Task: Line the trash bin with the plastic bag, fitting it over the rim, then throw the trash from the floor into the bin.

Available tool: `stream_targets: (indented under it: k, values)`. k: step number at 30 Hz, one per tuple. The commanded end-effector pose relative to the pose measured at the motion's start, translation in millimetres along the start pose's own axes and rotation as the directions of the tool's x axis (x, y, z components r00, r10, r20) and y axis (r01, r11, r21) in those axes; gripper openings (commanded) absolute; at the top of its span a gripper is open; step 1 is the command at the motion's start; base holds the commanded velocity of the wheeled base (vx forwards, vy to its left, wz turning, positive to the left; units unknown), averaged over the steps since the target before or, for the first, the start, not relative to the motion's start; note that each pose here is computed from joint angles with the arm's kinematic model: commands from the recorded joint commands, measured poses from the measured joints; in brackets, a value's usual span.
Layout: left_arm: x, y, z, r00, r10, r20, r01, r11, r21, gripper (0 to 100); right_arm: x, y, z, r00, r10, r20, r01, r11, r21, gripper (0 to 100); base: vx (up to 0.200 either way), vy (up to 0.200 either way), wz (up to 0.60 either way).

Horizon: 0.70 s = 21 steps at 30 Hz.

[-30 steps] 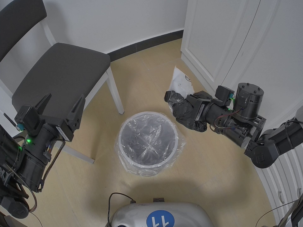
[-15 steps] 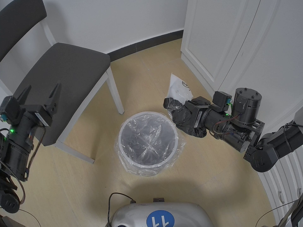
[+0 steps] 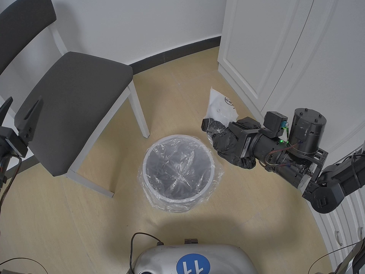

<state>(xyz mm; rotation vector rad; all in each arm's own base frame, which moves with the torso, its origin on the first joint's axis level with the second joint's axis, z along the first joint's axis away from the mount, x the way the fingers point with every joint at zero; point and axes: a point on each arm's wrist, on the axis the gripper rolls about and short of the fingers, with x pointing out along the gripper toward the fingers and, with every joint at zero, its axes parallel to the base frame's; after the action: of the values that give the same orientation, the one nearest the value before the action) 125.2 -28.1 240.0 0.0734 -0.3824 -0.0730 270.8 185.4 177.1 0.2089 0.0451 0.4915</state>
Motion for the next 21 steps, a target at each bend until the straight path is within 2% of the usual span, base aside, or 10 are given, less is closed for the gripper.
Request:
stream_targets:
  k: [1, 14, 18, 21]
  values:
    - [-17, 7, 22, 0.996, 0.015, 0.088, -0.015, 1.000, -0.008, 100, -8, 1, 6, 1.000, 0.006, 0.020, -0.005, 1.000, -0.004, 0, 0.000, 0.000, 0.00]
    - [-2, 3, 6, 1.000, 0.005, 0.008, -0.005, 1.000, 0.003, 100, -2, 6, 8, 1.000, 0.018, 0.020, -0.018, 1.000, 0.013, 0, 0.000, 0.000, 0.00]
    - [1, 2, 3, 1.000, 0.004, -0.006, -0.004, 1.000, -0.001, 100, -1, 11, 3, 0.999, 0.031, -0.009, -0.031, 0.999, 0.026, 0, 0.000, 0.000, 0.00]
    - [3, 1, 1, 1.000, 0.005, -0.021, -0.005, 1.000, -0.007, 100, 4, 28, -10, 0.996, 0.072, -0.056, -0.069, 0.995, 0.066, 0, 0.000, 0.000, 0.00]
